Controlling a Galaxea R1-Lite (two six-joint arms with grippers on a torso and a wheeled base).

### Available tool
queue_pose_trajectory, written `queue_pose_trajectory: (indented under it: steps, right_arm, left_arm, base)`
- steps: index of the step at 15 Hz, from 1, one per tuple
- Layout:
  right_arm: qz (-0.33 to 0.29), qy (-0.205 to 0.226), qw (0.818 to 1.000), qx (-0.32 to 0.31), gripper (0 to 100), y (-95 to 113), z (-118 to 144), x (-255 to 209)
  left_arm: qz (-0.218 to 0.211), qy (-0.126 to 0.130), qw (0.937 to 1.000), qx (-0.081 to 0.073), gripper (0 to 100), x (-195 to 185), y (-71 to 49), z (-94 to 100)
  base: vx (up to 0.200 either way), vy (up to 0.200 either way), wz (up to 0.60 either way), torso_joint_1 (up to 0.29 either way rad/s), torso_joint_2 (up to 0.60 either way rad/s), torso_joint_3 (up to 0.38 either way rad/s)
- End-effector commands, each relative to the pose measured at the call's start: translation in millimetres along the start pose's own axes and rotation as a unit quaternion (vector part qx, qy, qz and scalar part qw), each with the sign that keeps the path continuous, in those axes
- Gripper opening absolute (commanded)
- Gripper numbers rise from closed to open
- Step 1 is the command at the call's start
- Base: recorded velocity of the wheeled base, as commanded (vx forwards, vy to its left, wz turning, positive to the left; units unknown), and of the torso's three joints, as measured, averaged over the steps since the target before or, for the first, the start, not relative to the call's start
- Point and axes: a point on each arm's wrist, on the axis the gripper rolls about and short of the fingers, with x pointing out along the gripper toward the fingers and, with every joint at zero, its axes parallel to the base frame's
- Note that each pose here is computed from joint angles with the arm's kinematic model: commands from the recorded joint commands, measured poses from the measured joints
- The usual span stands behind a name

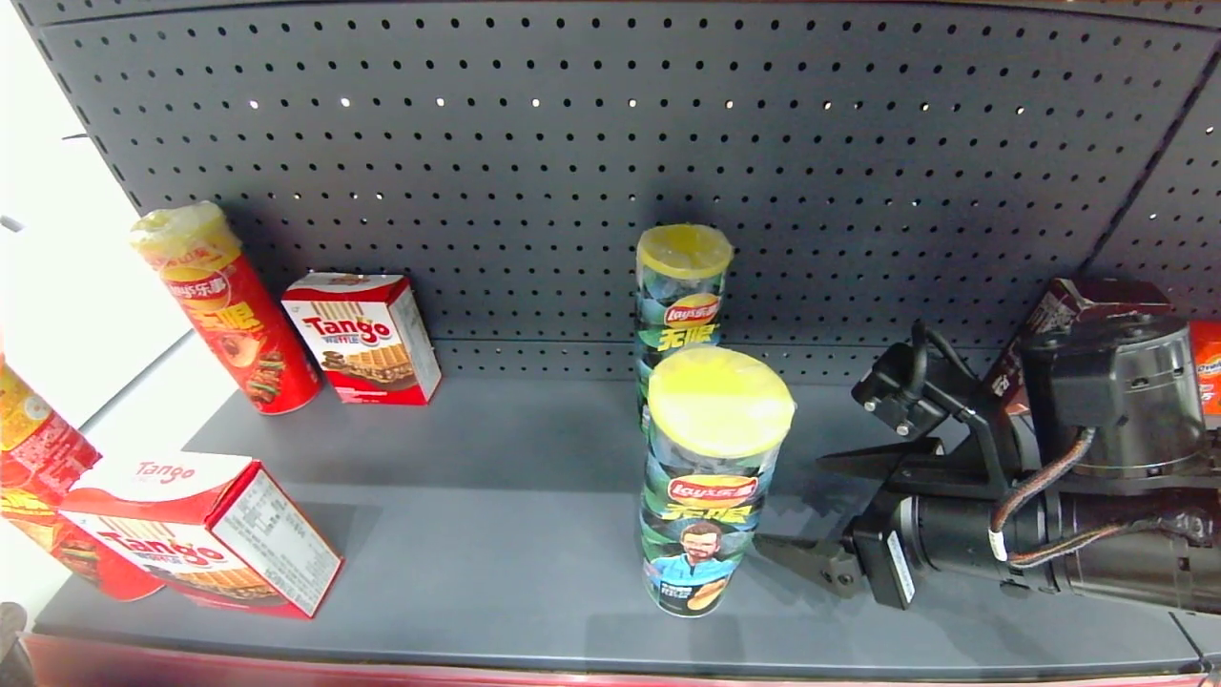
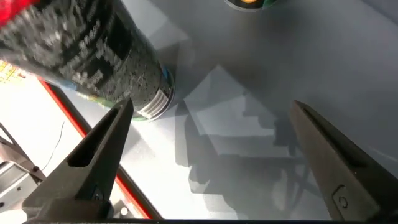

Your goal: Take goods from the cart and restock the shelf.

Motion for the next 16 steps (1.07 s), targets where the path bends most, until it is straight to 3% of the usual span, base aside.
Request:
queue_pose_trajectory:
  steps: [1,12,16]
  right_arm:
    - [0.0,-0.003,1.0,0.0,100,0,0,-2]
    - [-0.007,-0.01,1.0,0.0,100,0,-6,-18]
    - [-0.123,-0.121,0.985,0.031,100,-31,6,-93]
  left_arm:
    - [0.0,0.001,1.0,0.0,100,0,0.0,0.0]
    - [-0.001,0.001,1.0,0.0,100,0,0.0,0.0]
    - [0.0,0.001,1.0,0.0,100,0,0.0,0.0]
  base:
    - [0.0,0.0,0.0,0.0,0.0,0.0]
    - [0.0,0.0,0.0,0.0,0.0,0.0]
    - [0.0,0.0,0.0,0.0,0.0,0.0]
